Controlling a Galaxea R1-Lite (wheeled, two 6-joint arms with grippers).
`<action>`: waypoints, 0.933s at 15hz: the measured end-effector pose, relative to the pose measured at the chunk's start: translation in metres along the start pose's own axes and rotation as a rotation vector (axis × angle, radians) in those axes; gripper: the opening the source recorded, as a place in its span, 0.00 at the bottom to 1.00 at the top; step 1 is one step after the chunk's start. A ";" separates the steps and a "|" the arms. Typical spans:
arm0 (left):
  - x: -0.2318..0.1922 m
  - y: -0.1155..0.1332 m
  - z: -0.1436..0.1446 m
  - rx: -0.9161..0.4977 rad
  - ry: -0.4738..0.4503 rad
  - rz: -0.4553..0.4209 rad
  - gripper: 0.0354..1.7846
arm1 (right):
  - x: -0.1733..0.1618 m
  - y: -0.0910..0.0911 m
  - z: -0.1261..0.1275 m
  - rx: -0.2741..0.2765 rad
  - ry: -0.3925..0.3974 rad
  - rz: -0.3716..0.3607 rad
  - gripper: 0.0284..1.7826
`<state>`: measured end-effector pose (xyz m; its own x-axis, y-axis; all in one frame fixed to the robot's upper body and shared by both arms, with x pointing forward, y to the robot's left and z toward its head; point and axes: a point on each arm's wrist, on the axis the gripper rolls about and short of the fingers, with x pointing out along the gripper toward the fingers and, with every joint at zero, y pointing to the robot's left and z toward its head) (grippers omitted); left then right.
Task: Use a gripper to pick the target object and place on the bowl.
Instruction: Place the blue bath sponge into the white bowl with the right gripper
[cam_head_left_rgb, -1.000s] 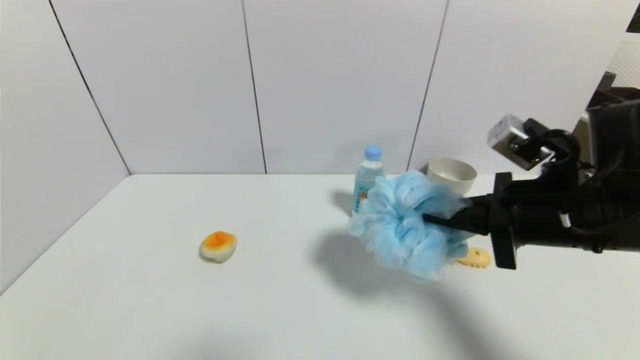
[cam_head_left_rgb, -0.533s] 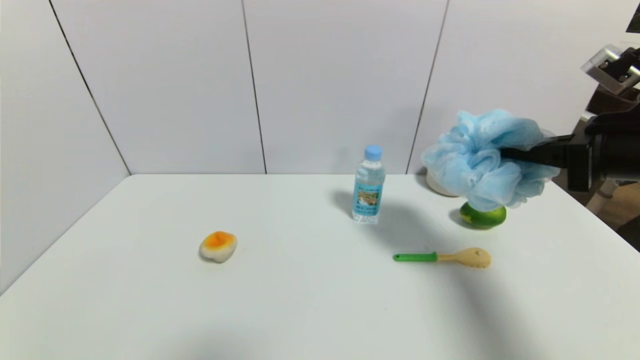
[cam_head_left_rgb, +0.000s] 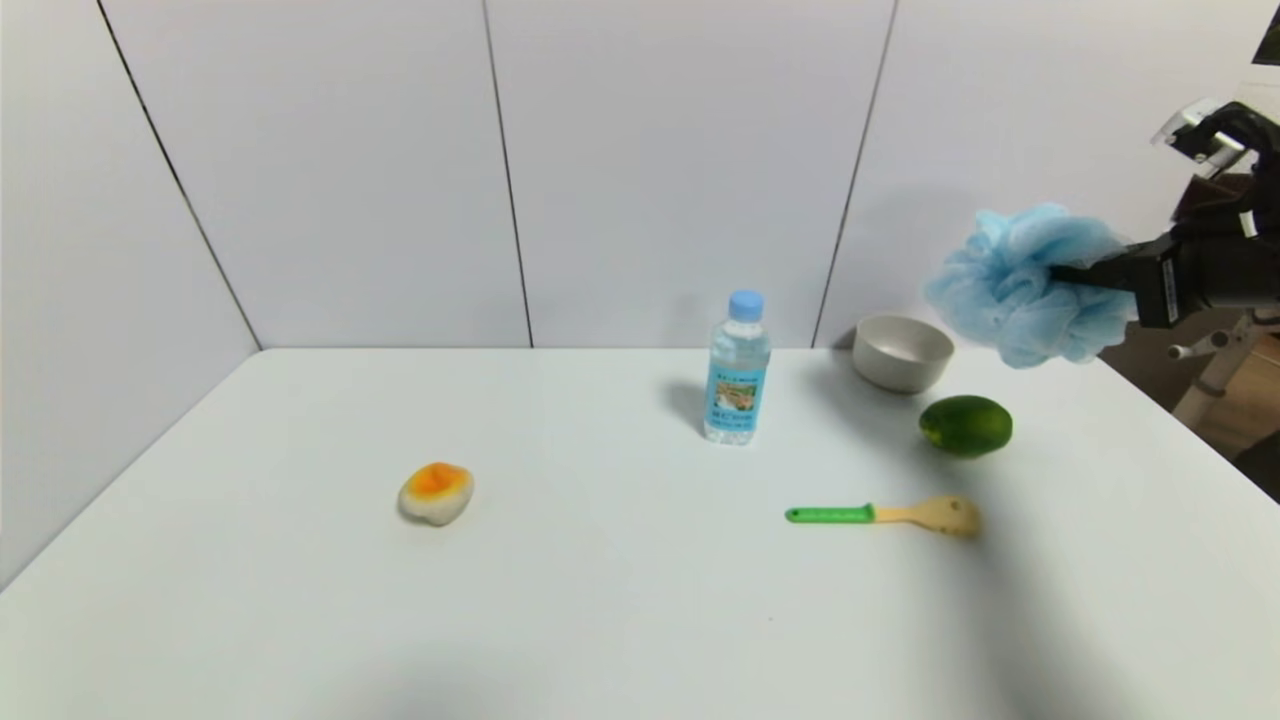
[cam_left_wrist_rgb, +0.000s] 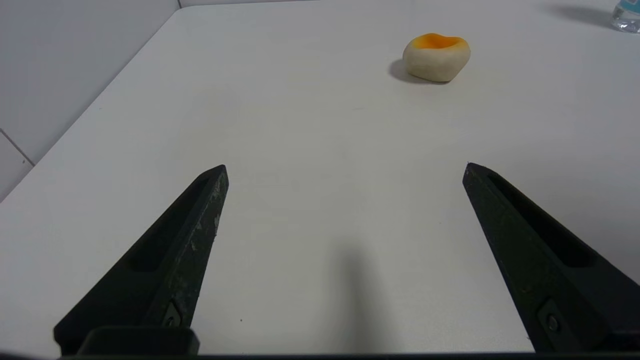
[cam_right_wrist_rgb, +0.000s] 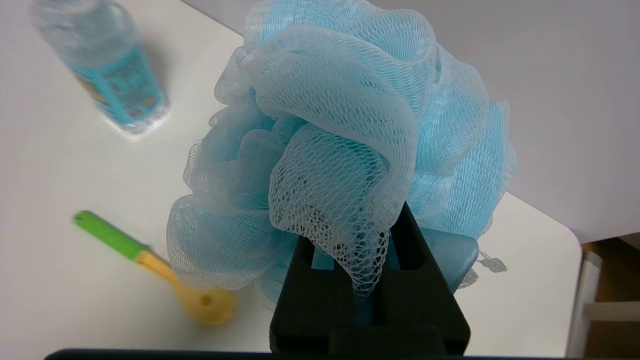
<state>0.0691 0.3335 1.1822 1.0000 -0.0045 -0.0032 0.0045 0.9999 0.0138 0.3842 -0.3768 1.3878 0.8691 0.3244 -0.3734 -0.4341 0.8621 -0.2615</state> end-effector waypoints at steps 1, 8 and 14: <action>0.000 0.000 0.000 0.000 0.000 0.000 0.94 | 0.010 -0.008 -0.005 -0.013 0.017 -0.003 0.07; 0.000 0.000 0.000 0.000 0.000 0.000 0.94 | 0.075 -0.048 -0.017 -0.201 0.008 -0.020 0.07; 0.000 0.000 0.000 0.000 0.000 0.000 0.94 | 0.116 -0.053 -0.023 -0.274 -0.022 0.007 0.07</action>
<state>0.0691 0.3335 1.1822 1.0000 -0.0045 -0.0032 0.0045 0.9999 0.0134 0.5027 -0.3937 1.3378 0.8694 0.3415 -0.3572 -0.4858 0.7232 -0.4910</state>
